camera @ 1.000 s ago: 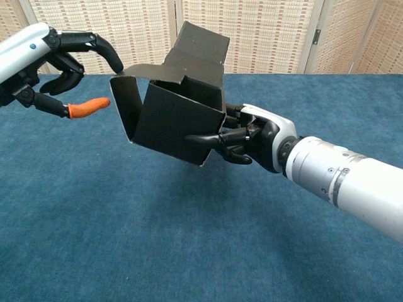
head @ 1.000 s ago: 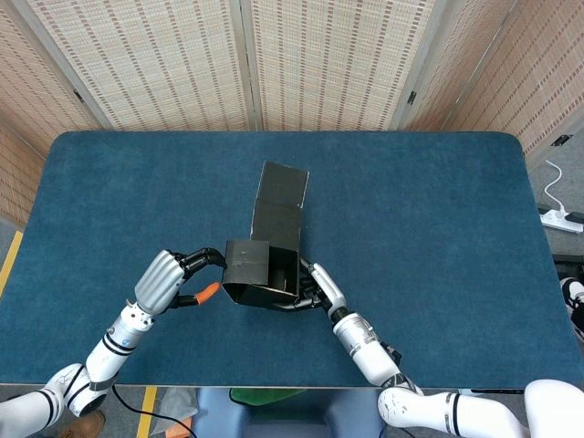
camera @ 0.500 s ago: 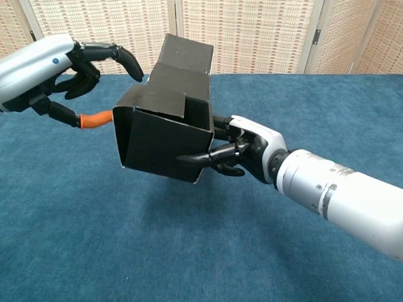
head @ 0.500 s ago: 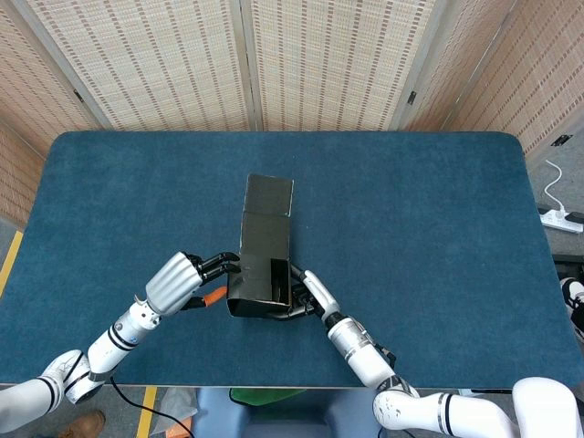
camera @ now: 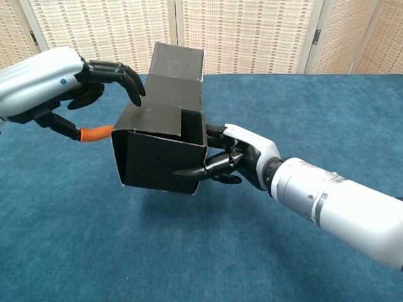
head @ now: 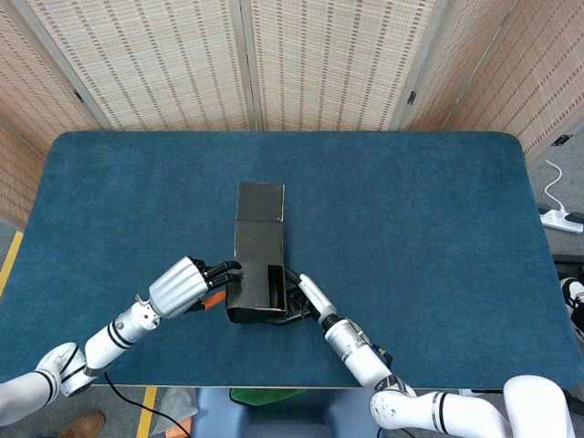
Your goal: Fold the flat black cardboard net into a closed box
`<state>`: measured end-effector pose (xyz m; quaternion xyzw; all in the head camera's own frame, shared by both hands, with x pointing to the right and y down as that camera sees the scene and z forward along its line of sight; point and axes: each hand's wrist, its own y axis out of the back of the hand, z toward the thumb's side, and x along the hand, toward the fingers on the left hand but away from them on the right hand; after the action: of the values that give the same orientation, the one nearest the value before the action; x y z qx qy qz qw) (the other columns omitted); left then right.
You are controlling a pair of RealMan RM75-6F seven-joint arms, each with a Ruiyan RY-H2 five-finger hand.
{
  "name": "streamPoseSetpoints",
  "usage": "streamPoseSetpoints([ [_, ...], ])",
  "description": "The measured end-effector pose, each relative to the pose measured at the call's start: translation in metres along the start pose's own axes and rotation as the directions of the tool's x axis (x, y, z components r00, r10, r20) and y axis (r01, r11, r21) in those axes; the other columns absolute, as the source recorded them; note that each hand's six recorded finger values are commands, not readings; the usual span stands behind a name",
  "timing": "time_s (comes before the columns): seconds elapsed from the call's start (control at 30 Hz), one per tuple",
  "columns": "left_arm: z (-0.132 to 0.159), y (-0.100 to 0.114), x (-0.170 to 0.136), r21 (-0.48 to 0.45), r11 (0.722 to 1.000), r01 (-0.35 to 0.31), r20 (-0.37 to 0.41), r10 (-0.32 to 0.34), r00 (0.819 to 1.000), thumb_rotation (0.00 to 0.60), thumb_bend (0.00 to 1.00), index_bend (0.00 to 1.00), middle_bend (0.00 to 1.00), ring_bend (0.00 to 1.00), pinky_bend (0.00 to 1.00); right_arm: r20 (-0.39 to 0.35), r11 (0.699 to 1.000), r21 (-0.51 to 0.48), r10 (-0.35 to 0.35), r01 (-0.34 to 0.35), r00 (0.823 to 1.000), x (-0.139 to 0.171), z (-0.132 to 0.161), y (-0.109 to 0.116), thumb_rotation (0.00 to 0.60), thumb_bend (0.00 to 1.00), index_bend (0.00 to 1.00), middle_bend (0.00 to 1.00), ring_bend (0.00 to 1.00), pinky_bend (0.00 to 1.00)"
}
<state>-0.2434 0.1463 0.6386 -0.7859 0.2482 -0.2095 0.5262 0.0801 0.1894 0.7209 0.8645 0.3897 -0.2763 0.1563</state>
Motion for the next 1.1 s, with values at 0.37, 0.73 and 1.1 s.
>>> streamPoseSetpoints([
  [0.37,0.005,-0.024,-0.003,0.024,0.998,0.053,0.049,-0.054,0.997,0.600,0.33,0.47,0.45,0.87,0.93,0.014,0.999,0.044,0.008,-0.008,1.000,-0.007,-0.010,-0.008,0.600,0.19,0.55,0.66,0.78,1.00],
  [0.73,0.007,-0.040,-0.003,0.049,0.994,0.094,0.080,-0.097,0.992,0.600,0.33,0.47,0.45,0.87,0.92,0.023,0.995,0.097,0.007,-0.009,1.000,-0.012,-0.019,-0.011,0.600,0.19,0.55,0.66,0.78,1.00],
  [1.1,0.005,-0.051,-0.008,0.036,0.995,0.098,0.063,-0.100,0.993,0.600,0.33,0.47,0.45,0.87,0.92,0.035,0.988,0.157,-0.006,0.000,0.999,-0.018,-0.034,-0.005,0.600,0.19,0.55,0.65,0.78,1.00],
])
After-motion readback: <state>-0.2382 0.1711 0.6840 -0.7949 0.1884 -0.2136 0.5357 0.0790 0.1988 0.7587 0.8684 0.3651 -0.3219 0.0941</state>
